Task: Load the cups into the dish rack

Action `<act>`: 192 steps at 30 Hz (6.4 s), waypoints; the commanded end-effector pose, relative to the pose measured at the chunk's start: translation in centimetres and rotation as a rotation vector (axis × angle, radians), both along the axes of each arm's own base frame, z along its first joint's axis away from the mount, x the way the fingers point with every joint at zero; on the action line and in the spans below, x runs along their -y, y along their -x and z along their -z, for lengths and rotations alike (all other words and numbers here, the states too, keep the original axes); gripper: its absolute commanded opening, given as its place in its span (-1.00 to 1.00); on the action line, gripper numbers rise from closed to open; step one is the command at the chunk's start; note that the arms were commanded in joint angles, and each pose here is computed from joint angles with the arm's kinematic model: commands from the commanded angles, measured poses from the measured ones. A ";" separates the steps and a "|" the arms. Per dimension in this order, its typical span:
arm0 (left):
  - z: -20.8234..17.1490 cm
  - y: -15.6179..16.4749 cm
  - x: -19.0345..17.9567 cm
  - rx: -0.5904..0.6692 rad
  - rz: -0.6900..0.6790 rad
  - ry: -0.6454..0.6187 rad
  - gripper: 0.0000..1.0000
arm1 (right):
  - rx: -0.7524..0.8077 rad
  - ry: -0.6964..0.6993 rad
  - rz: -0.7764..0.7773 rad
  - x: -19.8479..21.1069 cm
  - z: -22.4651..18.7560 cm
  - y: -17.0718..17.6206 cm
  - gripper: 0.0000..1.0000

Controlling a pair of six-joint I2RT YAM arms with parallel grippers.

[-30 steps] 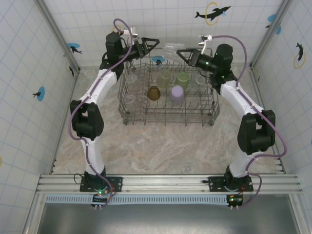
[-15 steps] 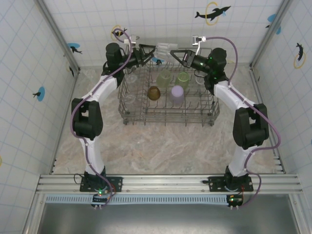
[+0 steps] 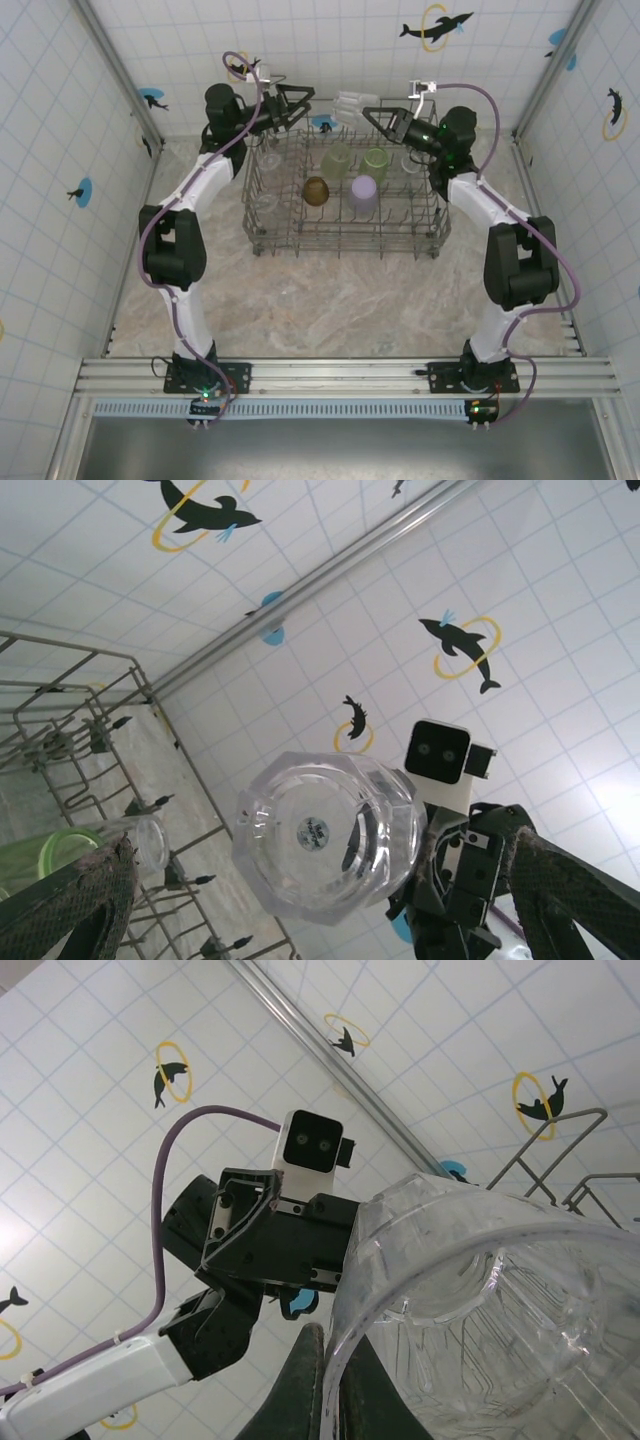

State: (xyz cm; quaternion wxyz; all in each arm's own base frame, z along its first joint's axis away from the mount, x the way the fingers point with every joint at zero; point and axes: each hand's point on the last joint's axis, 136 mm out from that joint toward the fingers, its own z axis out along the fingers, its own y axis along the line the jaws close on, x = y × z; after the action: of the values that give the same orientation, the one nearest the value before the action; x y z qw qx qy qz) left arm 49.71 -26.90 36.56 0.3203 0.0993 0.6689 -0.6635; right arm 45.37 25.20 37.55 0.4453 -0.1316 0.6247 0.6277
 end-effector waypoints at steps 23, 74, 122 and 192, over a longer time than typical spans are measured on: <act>-2.8 3.3 1.3 0.058 0.129 0.062 0.95 | 0.154 -0.091 -0.148 -4.9 -5.3 2.6 -1.00; -4.1 -0.2 -2.0 0.308 -0.195 -0.276 -1.00 | 0.071 0.092 0.026 0.1 -1.8 3.0 0.61; 20.0 -12.2 -8.3 0.410 -0.553 -1.488 -1.00 | -0.137 0.339 0.166 5.0 12.0 7.2 0.70; 13.1 -12.6 -9.6 0.560 -0.873 -1.672 0.95 | -0.096 0.359 0.131 2.3 9.6 7.6 0.72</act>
State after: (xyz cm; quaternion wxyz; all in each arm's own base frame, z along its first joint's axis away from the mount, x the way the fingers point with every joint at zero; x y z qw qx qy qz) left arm 62.47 -19.32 19.96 0.4898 0.2249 0.8132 0.2194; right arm 37.56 22.56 25.90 0.4038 -0.1240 0.7660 0.4846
